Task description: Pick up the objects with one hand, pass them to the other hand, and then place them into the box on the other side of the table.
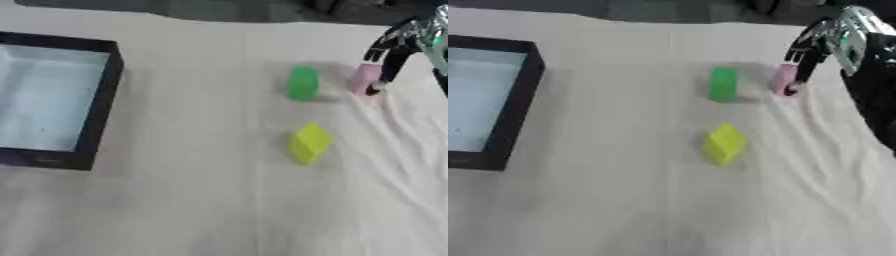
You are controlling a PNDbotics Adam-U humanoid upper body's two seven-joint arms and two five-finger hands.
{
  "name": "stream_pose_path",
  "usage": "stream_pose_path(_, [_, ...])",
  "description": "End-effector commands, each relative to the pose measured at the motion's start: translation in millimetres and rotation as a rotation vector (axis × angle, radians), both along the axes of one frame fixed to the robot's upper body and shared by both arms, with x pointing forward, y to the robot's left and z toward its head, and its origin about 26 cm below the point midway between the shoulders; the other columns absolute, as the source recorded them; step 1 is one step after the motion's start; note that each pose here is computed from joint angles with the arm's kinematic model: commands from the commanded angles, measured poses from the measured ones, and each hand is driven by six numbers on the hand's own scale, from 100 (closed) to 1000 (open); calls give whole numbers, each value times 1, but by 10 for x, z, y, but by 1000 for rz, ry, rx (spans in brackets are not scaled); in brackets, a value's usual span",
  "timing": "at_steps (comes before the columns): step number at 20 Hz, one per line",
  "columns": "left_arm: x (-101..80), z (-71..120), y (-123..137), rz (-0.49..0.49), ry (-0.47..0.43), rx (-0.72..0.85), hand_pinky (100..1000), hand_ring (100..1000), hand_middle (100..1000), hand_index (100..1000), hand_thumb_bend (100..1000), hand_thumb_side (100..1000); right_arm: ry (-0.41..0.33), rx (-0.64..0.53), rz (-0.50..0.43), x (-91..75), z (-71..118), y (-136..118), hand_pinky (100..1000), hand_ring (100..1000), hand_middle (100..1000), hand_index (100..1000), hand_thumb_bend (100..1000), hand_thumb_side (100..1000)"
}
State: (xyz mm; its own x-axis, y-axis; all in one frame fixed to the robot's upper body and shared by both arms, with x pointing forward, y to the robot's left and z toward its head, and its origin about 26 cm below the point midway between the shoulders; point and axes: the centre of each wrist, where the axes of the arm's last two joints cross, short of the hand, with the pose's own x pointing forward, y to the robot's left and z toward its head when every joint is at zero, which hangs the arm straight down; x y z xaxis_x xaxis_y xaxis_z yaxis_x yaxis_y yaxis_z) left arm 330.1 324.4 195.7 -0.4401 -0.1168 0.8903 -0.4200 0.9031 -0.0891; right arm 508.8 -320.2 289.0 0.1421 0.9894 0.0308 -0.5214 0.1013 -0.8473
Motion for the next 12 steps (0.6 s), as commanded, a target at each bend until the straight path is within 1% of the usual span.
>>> stream_pose_path(1, [-23,131,-16,-11,-41,13,742,763,748,870,277,699,-50,-8,-30,-18,144,-72,969,961,946,937,515,100])
stream_pose_path(12, [-21,145,-30,-15,-46,10,744,763,748,870,279,698,-58,2,-48,11,35,-87,963,952,933,931,502,100])
